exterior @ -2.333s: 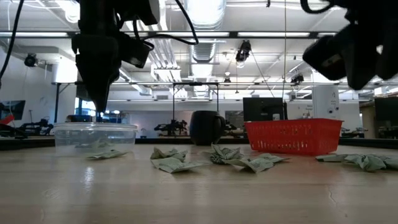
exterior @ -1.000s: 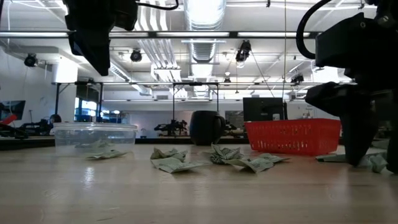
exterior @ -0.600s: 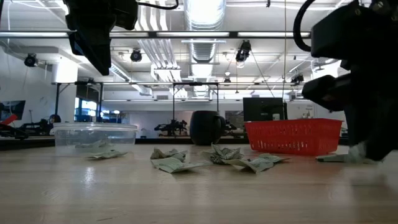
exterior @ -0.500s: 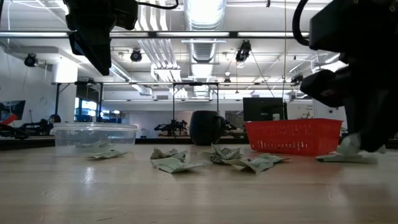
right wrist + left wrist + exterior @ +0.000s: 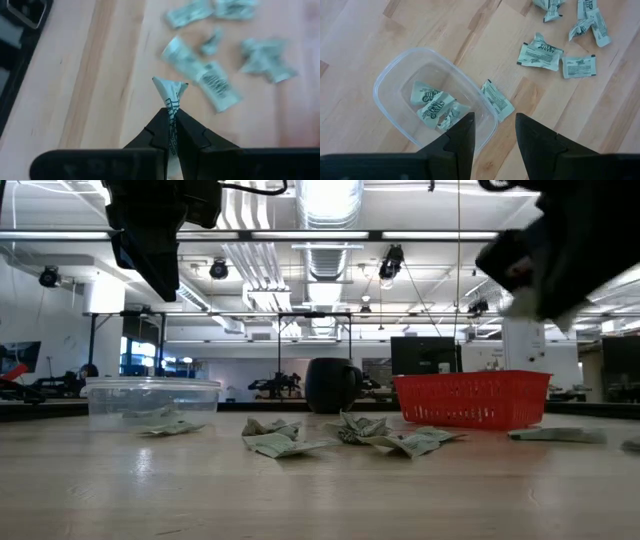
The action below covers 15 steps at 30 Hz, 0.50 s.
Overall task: Pick and place items into bin
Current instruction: Put the stevia packet into the red basket
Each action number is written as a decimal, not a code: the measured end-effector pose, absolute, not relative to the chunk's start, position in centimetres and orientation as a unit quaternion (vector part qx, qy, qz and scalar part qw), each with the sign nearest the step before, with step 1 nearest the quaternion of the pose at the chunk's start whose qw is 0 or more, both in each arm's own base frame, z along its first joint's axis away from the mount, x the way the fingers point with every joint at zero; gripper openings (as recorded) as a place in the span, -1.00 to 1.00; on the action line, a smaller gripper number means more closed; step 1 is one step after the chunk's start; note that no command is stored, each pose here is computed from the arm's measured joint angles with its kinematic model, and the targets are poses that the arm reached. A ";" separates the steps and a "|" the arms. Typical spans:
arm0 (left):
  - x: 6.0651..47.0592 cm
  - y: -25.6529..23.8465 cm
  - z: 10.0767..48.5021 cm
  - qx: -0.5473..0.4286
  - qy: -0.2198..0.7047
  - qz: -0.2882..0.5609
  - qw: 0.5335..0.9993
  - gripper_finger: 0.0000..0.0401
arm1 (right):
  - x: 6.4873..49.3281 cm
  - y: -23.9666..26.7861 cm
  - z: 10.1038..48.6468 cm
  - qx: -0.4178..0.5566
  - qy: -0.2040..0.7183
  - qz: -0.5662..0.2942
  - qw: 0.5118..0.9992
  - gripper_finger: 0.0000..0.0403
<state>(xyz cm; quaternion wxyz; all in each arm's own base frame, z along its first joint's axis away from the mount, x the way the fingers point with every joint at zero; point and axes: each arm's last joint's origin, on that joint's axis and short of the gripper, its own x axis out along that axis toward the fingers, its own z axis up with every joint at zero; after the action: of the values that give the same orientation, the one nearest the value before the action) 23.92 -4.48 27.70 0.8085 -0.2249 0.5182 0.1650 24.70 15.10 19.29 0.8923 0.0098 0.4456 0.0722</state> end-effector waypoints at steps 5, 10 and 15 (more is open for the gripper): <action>23.9 -4.5 27.7 -0.225 0.518 0.166 0.809 -0.39 | 23.7 14.0 20.9 -0.016 0.424 0.016 0.906 -0.93; 24.0 -4.5 27.7 -0.225 0.515 0.165 0.810 -0.39 | 22.4 12.6 21.6 -0.058 0.432 -0.048 0.899 -0.93; 24.2 -4.5 27.8 -0.229 0.504 0.161 0.817 -0.39 | 21.9 10.7 21.5 -0.076 0.455 -0.125 0.879 -0.94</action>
<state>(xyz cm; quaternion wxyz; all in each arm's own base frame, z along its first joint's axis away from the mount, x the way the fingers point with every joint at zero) 24.22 -4.54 27.80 0.8170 -0.2290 0.5039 0.1615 21.89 10.71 21.54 0.8786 -0.0761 0.4547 -0.1247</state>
